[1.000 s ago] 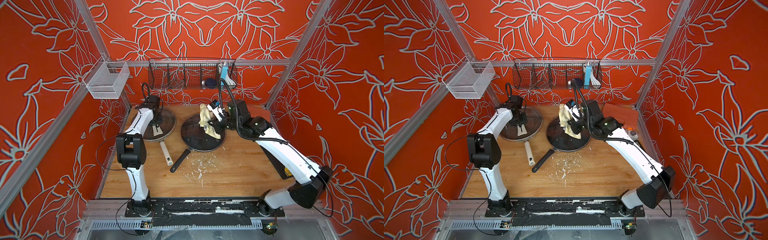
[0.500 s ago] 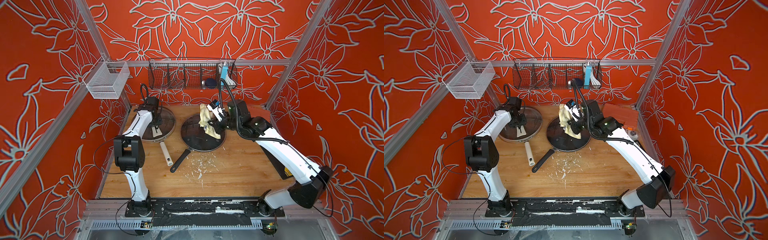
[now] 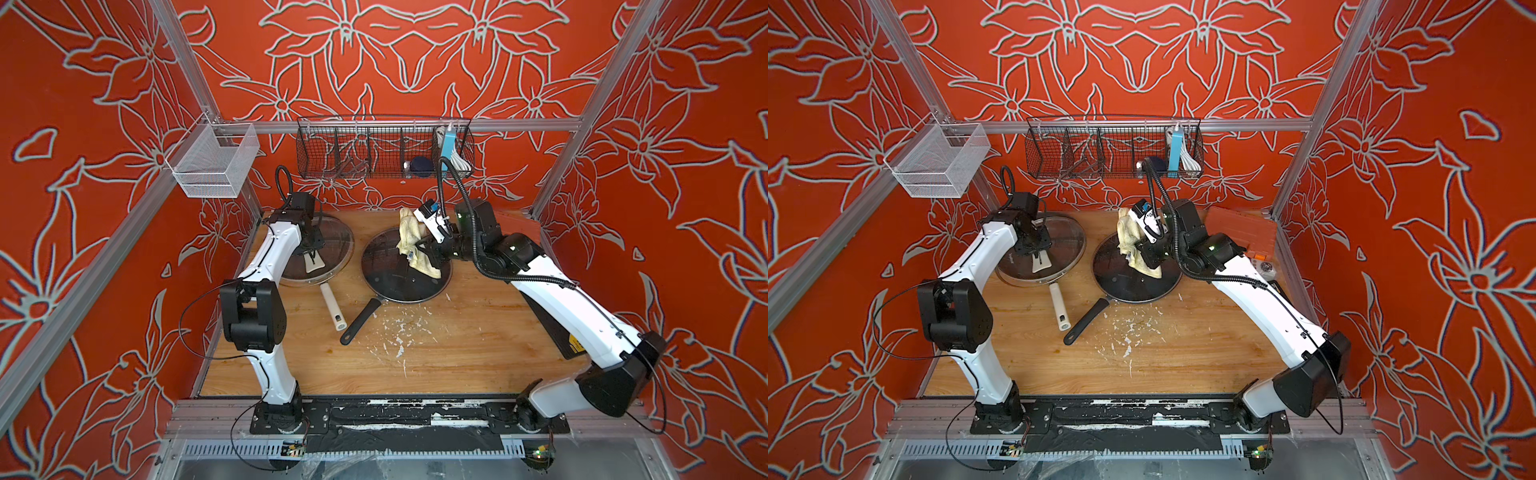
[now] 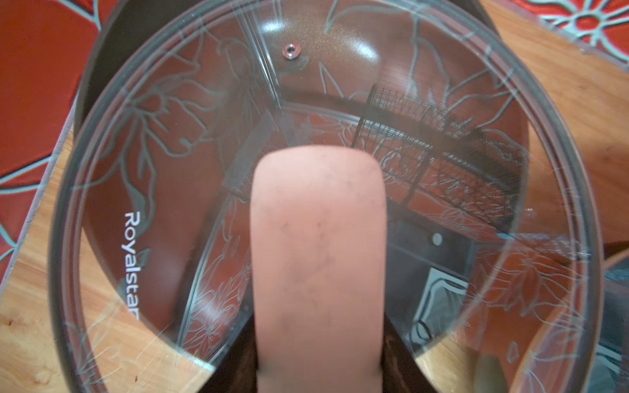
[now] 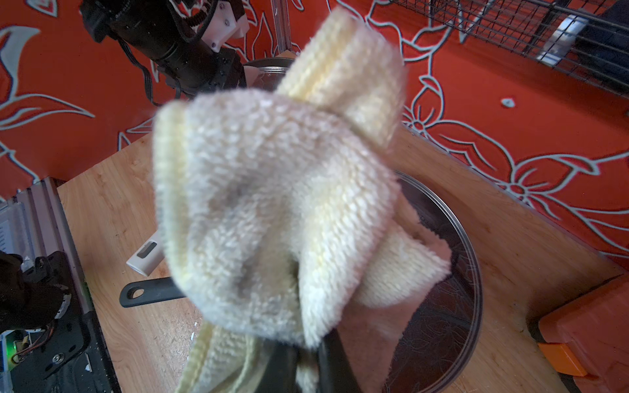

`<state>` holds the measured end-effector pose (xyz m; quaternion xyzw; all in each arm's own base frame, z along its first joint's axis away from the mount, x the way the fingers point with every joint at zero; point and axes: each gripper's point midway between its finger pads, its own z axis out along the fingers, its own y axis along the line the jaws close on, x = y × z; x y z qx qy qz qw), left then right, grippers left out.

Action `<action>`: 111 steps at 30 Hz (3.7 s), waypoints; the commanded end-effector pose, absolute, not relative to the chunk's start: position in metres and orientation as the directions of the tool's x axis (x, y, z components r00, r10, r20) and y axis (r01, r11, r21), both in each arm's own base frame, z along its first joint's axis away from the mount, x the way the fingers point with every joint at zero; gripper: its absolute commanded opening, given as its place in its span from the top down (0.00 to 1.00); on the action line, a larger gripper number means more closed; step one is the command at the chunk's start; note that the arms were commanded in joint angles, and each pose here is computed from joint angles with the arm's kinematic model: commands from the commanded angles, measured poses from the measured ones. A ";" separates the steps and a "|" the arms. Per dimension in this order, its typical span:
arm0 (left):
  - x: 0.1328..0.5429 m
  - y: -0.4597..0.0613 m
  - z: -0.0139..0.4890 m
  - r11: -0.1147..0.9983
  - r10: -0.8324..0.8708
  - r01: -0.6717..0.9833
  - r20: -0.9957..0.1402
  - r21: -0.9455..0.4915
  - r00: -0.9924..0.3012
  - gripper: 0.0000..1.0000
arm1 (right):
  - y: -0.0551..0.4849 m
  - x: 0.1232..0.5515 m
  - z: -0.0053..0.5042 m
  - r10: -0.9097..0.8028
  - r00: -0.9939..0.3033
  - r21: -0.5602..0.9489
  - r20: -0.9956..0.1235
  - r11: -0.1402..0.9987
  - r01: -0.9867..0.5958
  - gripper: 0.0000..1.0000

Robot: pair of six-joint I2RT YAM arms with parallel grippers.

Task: Wipe the pot lid with a cloth
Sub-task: Pick up the pot lid from the cooking pot, then wipe the pot lid.

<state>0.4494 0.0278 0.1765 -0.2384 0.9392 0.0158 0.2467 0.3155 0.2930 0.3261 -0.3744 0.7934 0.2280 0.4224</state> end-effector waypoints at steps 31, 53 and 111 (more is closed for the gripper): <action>0.415 -0.040 0.345 0.554 -0.653 -0.090 -0.365 -0.828 -0.663 1.00 | 0.305 0.304 0.364 -0.298 -0.329 0.114 -0.896 0.562 -0.819 1.00; 0.407 -0.099 0.406 0.160 -0.649 0.104 -0.183 -0.982 -0.739 1.00 | 0.291 0.308 0.416 -0.064 -0.348 0.250 -0.935 0.578 -0.777 1.00; 0.442 -0.261 0.430 -0.318 -0.213 -0.011 0.083 -0.948 -0.974 1.00 | 0.289 0.370 0.382 0.175 -0.464 0.475 -0.868 0.562 -0.677 1.00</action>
